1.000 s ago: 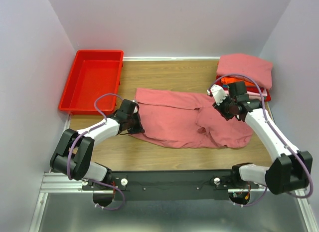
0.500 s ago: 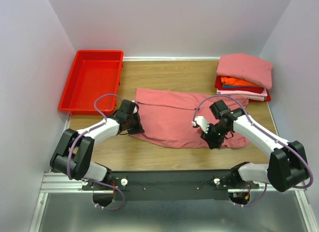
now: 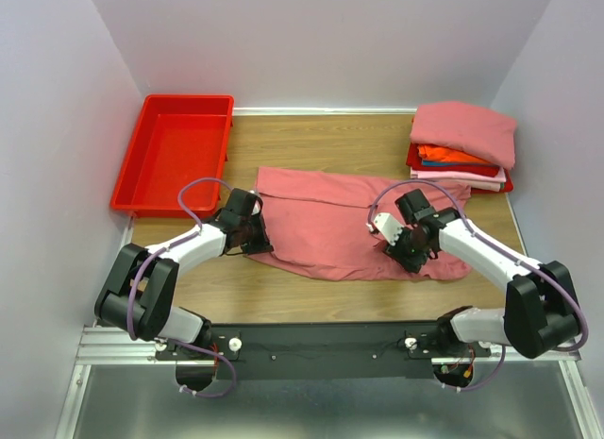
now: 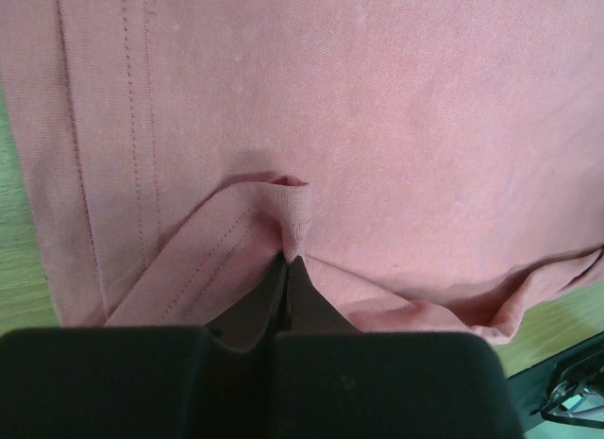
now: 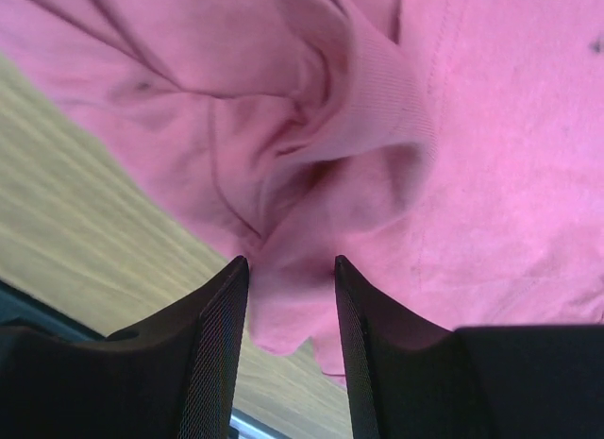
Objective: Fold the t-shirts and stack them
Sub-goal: Fold the tshirt
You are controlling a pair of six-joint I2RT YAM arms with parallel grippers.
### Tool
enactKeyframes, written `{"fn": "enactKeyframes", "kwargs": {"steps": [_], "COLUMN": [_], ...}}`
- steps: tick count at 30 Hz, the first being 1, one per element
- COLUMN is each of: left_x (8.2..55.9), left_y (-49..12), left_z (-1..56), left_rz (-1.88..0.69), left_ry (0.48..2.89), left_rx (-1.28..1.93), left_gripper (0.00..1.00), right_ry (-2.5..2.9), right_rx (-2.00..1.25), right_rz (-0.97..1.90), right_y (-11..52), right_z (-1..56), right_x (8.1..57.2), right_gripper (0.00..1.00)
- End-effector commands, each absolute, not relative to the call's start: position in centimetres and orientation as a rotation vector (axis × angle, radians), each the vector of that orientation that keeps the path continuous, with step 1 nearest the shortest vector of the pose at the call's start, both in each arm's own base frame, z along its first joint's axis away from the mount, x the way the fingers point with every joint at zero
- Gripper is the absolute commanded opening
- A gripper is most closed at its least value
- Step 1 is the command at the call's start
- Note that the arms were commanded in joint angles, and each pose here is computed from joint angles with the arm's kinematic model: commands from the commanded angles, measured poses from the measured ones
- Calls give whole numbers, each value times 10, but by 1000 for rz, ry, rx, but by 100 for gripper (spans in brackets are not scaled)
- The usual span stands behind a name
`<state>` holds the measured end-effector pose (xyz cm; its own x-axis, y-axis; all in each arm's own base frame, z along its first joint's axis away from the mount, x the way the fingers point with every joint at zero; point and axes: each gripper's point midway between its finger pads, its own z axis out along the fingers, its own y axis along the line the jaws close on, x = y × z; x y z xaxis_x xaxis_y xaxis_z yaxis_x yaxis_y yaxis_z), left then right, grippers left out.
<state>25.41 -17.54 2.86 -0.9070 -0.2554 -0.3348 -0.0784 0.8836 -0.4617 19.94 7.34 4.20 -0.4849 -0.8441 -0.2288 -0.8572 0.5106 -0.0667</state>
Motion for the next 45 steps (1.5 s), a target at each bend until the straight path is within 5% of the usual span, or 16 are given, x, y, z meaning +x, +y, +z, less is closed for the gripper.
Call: {"fn": "enactKeyframes", "kwargs": {"steps": [1, 5, 9, 12, 17, 20, 21, 25, 34, 39, 45], "left_x": [251, 251, 251, 251, 252, 252, 252, 251, 253, 252, 251], "left_y": [-173, -173, -173, -173, -173, -173, -173, -172, -172, -173, -172], "left_z": [23, 23, 22, 22, 23, 22, 22, 23, 22, 22, 20], "left_rz": [-625, -626, -624, -622, -623, -625, -622, -623, -627, -630, -627], "left_ry": [2673, 2674, 2676, 2675, 2674, 2672, 2672, 2672, 2672, 2674, 2680], "left_rx": [-230, -230, -226, -226, -224, -225, -224, -219, -212, -211, -215], "left_gripper": [0, 0, 0, 0, 0, 0, 0, 0, 0, 0, 0], "right_ry": [2563, 2578, 2528, 2464, 2507, 2544, 2541, 2500, 2279, 2331, 2438], "right_rx": [-1396, -1402, -1357, -1202, -1085, -1024, -997, -898, -994, -1260, -1268], "right_rz": [-69, -84, -99, -145, -287, -362, -384, -456, -207, 262, 233], "right_y": [58, 55, 58, 53, 23, 11, 9, 2, 38, 85, 73], "right_z": [34, 31, 46, 81, 75, 61, 60, 75, 142, 110, 72], "right_x": [207, 204, 215, 252, 275, 285, 290, 308, 311, 254, 239], "right_gripper": [49, 39, 5, 0, 6, 22, 39, 47, 46, 41, 41]}}
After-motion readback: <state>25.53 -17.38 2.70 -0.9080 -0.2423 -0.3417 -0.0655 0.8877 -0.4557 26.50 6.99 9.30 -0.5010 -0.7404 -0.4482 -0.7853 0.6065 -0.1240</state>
